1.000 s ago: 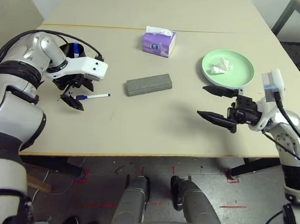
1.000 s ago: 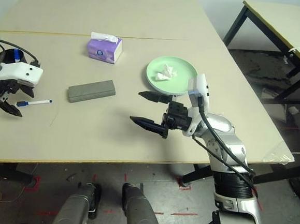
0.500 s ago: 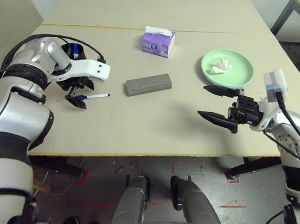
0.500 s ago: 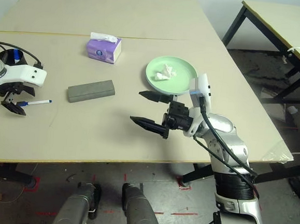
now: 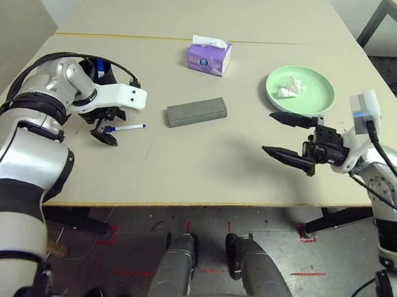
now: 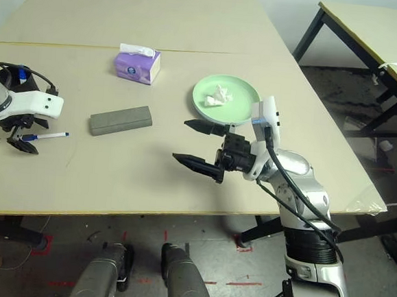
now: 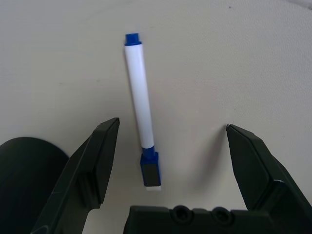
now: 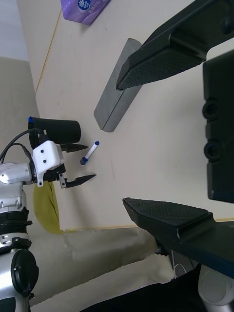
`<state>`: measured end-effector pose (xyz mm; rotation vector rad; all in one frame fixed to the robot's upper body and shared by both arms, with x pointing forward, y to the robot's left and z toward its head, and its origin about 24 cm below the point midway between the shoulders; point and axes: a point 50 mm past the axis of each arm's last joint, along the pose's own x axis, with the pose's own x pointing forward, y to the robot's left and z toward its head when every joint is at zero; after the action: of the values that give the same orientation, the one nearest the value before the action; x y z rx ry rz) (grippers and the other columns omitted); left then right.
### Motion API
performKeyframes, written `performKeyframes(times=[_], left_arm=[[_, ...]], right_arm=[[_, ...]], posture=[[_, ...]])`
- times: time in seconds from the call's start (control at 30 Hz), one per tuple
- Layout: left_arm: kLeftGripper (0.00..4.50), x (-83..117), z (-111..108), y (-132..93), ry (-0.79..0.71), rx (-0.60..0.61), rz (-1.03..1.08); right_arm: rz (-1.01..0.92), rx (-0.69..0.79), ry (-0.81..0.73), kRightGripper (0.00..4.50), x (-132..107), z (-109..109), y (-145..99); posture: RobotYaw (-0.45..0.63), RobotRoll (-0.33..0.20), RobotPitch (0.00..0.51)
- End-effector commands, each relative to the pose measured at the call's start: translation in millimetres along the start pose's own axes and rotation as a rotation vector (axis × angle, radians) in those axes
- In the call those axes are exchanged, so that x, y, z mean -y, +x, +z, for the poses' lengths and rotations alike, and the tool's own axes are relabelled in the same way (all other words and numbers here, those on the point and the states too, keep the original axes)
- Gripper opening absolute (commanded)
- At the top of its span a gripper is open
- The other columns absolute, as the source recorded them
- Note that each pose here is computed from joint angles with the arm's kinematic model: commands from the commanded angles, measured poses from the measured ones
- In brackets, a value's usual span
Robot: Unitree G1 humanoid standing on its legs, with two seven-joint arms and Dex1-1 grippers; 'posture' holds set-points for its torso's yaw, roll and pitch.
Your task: Organize and tidy the items on the table.
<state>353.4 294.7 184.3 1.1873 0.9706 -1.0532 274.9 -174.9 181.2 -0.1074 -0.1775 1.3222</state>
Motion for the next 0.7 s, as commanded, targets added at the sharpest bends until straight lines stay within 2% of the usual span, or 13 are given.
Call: performKeyframes(times=[0.03,0.7], left_arm=[[4.45,2.4,-2.0,4.6,-0.01,0.005,-0.01],[4.45,0.9,1.1,8.6,-0.011,0.008,0.006]], right_arm=[[0.009,0.0,-0.014,4.5,-1.1,5.4,-0.1],[0.003,-0.002,-0.018,4.5,-2.4,8.1,-1.1]], posture=[[-0.15,0.0,0.169],[-0.16,0.0,0.166]])
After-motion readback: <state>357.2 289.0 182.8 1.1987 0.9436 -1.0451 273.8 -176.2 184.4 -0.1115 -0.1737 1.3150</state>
